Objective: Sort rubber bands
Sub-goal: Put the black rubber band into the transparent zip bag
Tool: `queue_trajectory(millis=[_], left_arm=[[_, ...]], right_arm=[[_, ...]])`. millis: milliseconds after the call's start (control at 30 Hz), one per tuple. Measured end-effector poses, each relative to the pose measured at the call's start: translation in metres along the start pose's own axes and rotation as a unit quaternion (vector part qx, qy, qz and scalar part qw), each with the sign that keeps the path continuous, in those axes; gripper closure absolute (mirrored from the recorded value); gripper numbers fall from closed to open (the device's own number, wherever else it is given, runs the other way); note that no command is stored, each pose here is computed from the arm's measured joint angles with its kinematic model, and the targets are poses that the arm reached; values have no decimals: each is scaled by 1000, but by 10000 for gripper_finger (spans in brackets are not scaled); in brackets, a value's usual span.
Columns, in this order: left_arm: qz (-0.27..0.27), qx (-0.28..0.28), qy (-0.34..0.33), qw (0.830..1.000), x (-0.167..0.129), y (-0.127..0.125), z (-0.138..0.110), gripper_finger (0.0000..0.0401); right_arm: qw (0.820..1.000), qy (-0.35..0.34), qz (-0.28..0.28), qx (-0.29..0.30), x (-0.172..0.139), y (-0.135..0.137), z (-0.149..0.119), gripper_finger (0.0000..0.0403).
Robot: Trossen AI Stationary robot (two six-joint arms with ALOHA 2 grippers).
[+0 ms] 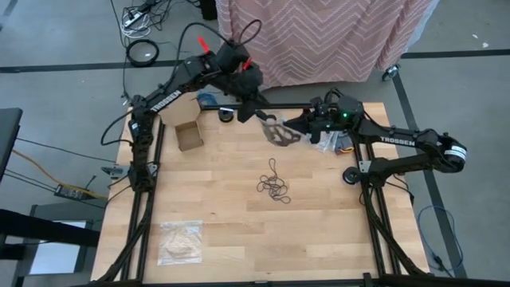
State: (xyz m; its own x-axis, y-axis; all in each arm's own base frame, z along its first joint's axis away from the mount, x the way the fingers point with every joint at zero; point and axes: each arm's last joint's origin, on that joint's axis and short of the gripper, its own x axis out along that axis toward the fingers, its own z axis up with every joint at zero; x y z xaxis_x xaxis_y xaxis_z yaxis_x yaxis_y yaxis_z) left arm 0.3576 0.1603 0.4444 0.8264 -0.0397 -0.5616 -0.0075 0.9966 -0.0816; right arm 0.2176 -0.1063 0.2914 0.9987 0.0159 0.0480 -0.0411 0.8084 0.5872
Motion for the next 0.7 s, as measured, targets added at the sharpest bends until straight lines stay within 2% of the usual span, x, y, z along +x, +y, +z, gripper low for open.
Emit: queue_trajectory(millis=[133, 267, 333, 400, 533, 600, 700], left_arm=[[10, -23, 26, 999, -1, 0, -5, 388], [33, -39, 71, 996, -22, -6, -13, 388], [43, -35, 56, 997, -38, -10, -11, 389], [62, -22, 11, 998, -61, -15, -3, 389], [147, 0, -80, 986, -116, -29, 10, 390], [177, 13, -87, 980, -127, -32, 10, 390], [181, 18, -68, 981, -126, -30, 7, 391]], right_arm=[[999, -2, 36, -1, -1, 4, 4, 403], [993, -55, 106, -25, -4, 17, 17, 403], [989, -71, 129, -29, -6, 21, 22, 403], [986, -78, 145, -30, -9, 22, 26, 403], [979, -121, 157, -47, -16, 23, 36, 403], [972, -149, 166, -67, -20, 26, 41, 403], [973, -160, 148, -68, -22, 22, 44, 403]])
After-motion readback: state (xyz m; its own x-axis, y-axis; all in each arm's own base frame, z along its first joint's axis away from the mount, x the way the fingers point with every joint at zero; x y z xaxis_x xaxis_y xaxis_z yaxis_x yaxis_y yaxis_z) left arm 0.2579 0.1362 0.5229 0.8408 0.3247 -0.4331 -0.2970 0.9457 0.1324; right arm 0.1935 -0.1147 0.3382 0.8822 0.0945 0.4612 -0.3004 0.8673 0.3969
